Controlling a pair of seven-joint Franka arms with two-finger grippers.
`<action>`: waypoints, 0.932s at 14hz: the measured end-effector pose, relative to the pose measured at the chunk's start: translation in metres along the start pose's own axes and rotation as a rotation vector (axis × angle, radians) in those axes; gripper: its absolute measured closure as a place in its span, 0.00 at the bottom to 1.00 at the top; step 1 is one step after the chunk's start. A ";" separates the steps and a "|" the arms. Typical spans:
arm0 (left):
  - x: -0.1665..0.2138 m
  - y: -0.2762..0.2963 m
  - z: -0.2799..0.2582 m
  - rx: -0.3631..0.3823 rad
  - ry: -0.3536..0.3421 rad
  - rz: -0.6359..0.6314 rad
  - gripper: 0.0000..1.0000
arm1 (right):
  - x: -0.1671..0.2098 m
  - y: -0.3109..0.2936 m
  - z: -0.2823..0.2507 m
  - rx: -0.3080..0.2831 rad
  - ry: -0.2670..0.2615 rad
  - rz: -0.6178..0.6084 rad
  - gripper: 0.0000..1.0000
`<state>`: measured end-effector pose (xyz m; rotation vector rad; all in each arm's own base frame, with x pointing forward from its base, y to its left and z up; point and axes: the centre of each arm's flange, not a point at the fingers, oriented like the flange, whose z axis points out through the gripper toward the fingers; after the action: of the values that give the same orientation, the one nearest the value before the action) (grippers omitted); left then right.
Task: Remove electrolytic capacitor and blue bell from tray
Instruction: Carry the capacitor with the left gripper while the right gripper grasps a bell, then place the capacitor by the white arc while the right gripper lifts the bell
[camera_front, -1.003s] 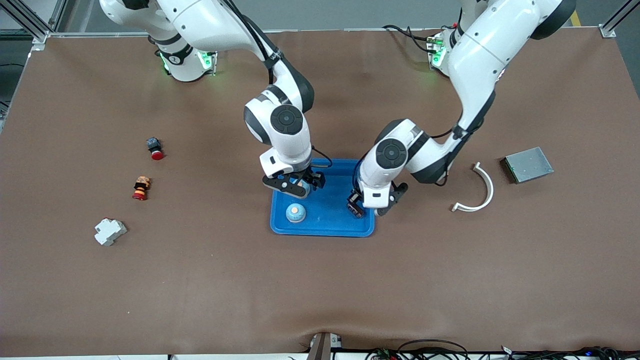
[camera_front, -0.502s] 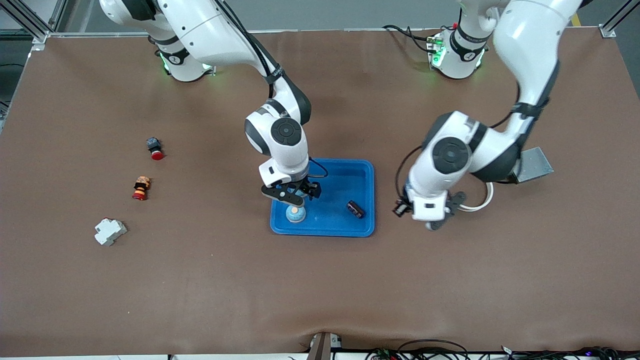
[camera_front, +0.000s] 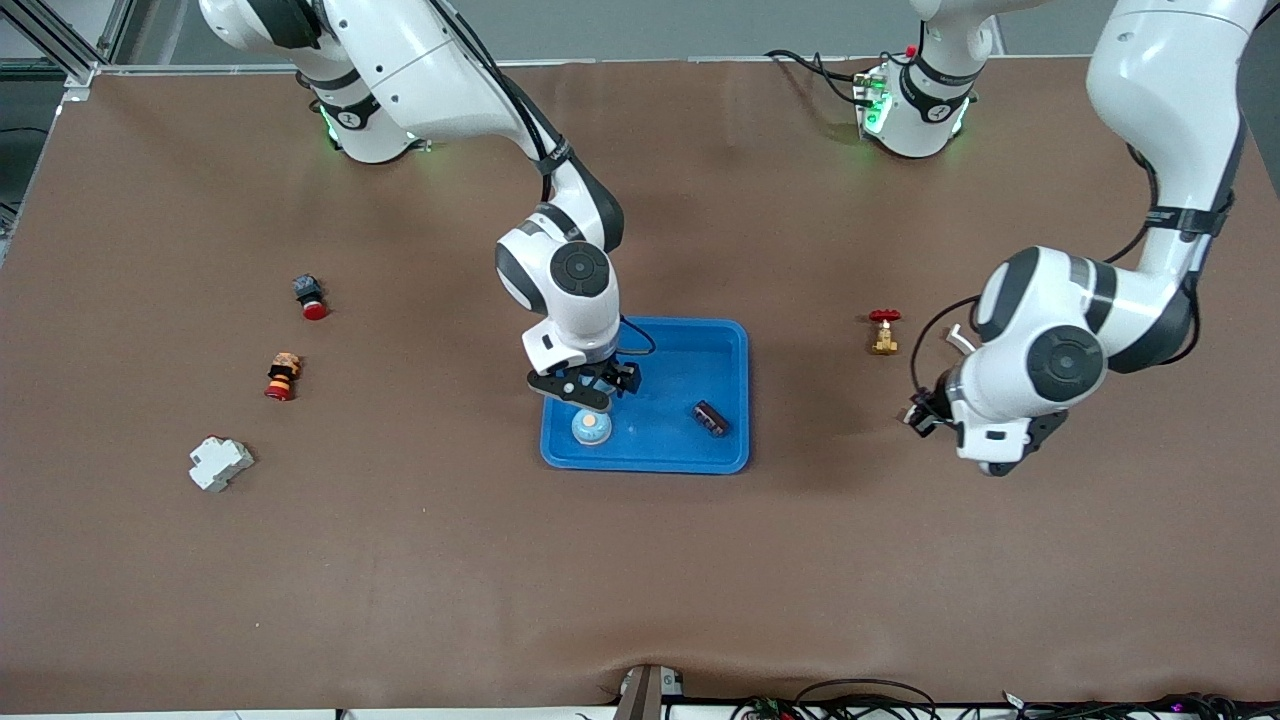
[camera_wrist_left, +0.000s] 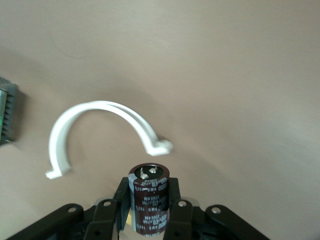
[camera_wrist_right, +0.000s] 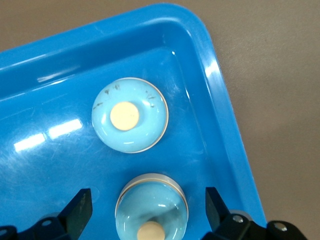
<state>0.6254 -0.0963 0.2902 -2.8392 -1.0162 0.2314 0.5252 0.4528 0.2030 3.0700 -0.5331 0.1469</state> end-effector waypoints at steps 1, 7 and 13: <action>0.012 -0.017 0.011 0.013 -0.020 0.010 0.66 | -0.003 -0.001 0.000 0.000 -0.001 -0.002 0.00; 0.028 -0.073 0.066 0.052 -0.103 0.045 0.66 | -0.018 -0.006 0.009 -0.007 -0.005 -0.009 0.00; 0.002 -0.071 0.107 -0.002 -0.086 0.076 0.66 | -0.012 -0.004 0.013 -0.004 0.000 0.000 0.34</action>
<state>0.5634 -0.0343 0.1969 -2.8950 -0.9250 0.3626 0.5163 0.4600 0.1888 3.0659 -0.5324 0.1462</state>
